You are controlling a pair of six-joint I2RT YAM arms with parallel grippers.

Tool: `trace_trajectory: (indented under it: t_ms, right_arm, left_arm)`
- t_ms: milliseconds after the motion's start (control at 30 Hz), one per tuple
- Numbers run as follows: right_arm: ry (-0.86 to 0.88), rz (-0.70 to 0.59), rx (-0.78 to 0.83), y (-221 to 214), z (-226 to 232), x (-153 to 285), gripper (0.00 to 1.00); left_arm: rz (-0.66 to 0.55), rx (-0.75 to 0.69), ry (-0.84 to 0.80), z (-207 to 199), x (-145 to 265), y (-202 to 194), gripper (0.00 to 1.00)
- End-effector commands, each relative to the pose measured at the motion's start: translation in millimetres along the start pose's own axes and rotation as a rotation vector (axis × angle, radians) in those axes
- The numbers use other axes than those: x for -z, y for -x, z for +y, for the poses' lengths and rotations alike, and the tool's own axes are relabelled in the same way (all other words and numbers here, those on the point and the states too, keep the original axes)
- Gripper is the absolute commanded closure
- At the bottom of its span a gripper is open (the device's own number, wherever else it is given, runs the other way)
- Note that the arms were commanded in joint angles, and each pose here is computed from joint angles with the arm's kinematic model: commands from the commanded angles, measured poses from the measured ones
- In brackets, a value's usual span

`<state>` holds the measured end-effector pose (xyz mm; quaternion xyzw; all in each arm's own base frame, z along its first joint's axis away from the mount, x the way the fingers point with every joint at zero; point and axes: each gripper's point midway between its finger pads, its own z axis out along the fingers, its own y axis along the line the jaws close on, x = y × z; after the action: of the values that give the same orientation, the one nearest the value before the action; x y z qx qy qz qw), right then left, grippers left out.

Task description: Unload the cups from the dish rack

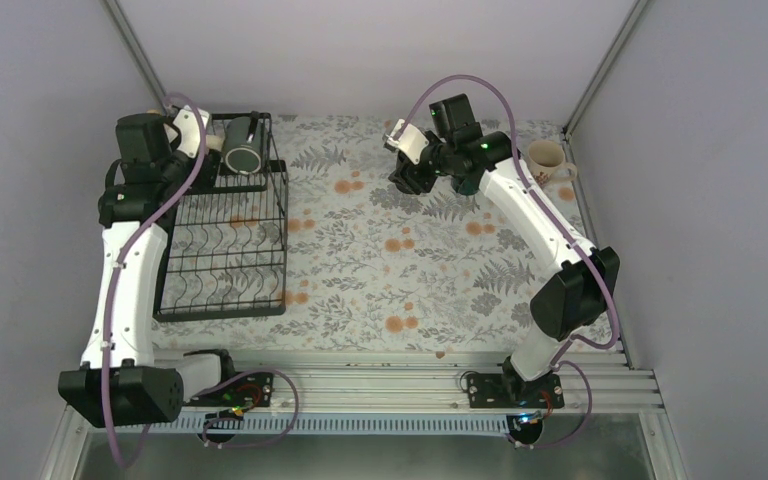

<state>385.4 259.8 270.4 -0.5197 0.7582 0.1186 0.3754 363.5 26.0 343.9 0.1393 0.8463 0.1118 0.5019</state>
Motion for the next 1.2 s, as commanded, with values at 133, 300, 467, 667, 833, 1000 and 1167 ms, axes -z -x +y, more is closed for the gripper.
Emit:
trace_trajectory:
  t_ms: [133,300,467,667,833,1000,1167]
  right_arm:
    - [-0.019,-0.050,-0.010,11.6,-3.8,10.9,0.38]
    - [-0.017,-0.048,-0.011,10.0,-3.4,9.7,0.38]
    - [-0.009,-0.051,-0.015,10.0,-2.1,9.1,0.38]
    - [-0.009,-0.056,-0.011,11.8,-1.6,11.6,0.38]
    - [-0.011,-0.059,-0.008,13.7,-1.7,13.8,0.38]
    - [-0.012,-0.060,-0.010,13.4,-2.2,13.6,0.38]
    - [-0.015,-0.059,-0.011,13.2,-2.9,13.4,0.38]
  left_arm:
    - [0.021,0.102,0.056,13.3,-0.5,5.0,0.23]
    - [0.035,0.106,0.051,12.5,-0.9,2.9,0.39]
    - [0.058,0.109,0.037,9.4,-5.1,-2.4,0.53]
    - [0.065,0.105,0.019,6.6,-8.6,-2.4,0.73]
    - [0.062,0.099,0.002,4.6,-9.6,0.1,0.96]
    - [0.029,0.098,0.004,8.2,-3.2,13.0,0.98]
    - [-0.047,0.087,0.016,15.4,13.6,38.5,0.98]
